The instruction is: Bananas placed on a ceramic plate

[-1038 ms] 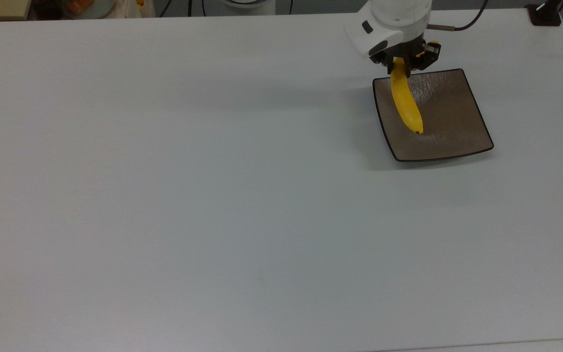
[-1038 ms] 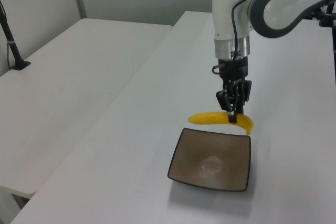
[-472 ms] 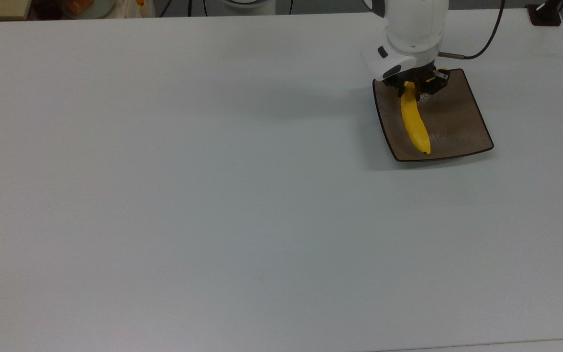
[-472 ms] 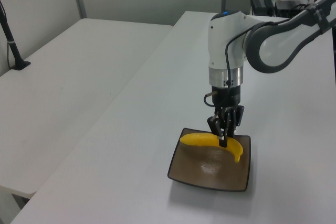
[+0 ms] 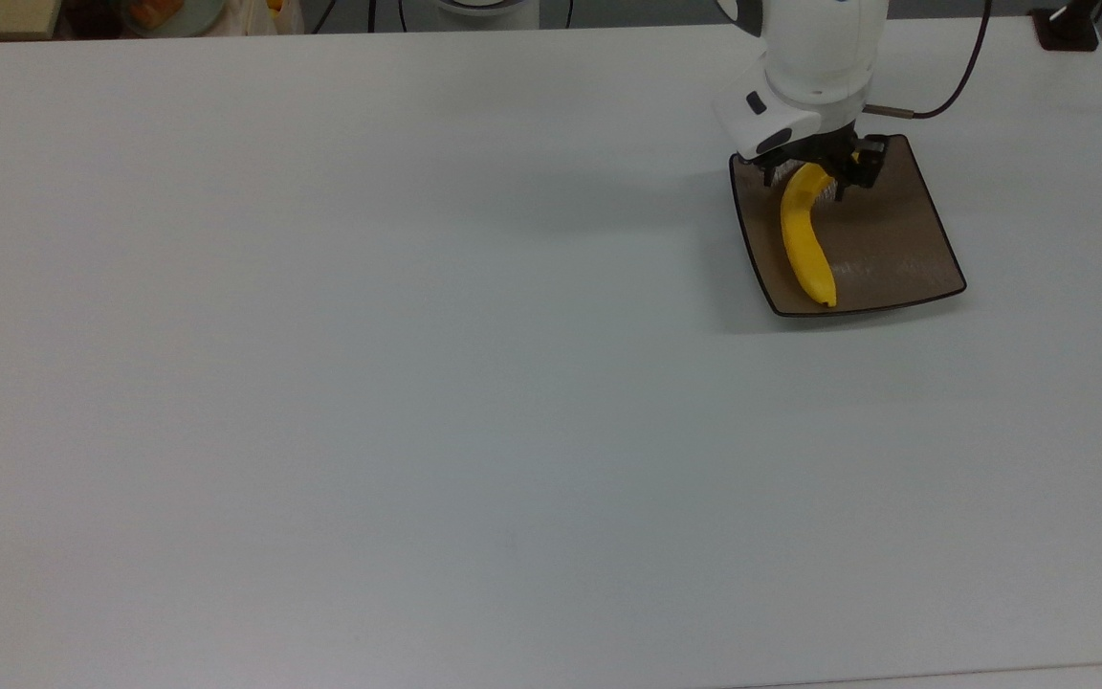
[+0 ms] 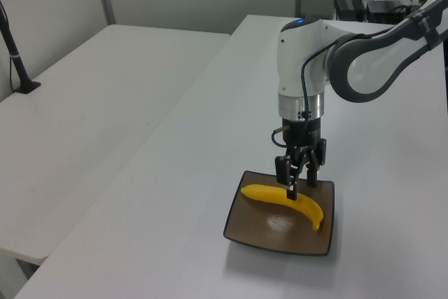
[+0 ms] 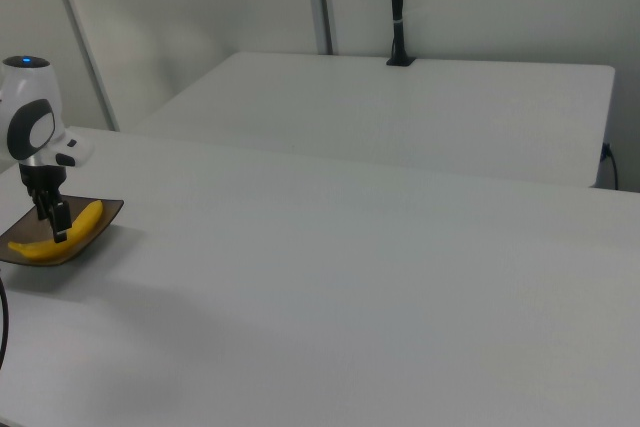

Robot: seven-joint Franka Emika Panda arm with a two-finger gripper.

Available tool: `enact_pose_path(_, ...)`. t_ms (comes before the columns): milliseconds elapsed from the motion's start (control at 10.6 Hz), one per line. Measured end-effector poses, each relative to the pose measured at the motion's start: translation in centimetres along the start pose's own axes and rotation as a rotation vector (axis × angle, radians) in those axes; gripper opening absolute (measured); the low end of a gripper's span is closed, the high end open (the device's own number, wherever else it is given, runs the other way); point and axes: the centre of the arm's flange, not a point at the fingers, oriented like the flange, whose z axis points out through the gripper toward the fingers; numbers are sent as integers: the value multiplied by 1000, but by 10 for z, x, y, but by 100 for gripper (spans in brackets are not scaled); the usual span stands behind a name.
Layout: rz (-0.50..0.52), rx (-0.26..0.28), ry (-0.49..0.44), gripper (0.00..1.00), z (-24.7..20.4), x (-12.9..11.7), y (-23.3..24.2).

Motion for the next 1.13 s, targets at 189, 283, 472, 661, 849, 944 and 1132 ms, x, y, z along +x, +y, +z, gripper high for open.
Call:
enact_pose_path(189,-18,13,39,100,-27,-3,-1)
enact_pose_path(283,-36,-15,71,100,-53,-6,5)
enact_pose_path(472,-39,-82,129,100,-124,-11,34)
enact_pose_path(661,2,-113,156,100,-199,-11,85)
enact_pose_path(849,-29,-119,173,100,-261,-11,141)
enact_pose_path(944,-61,-119,185,100,-283,-10,166)
enact_pose_path(1132,-147,-121,199,100,-307,4,208)
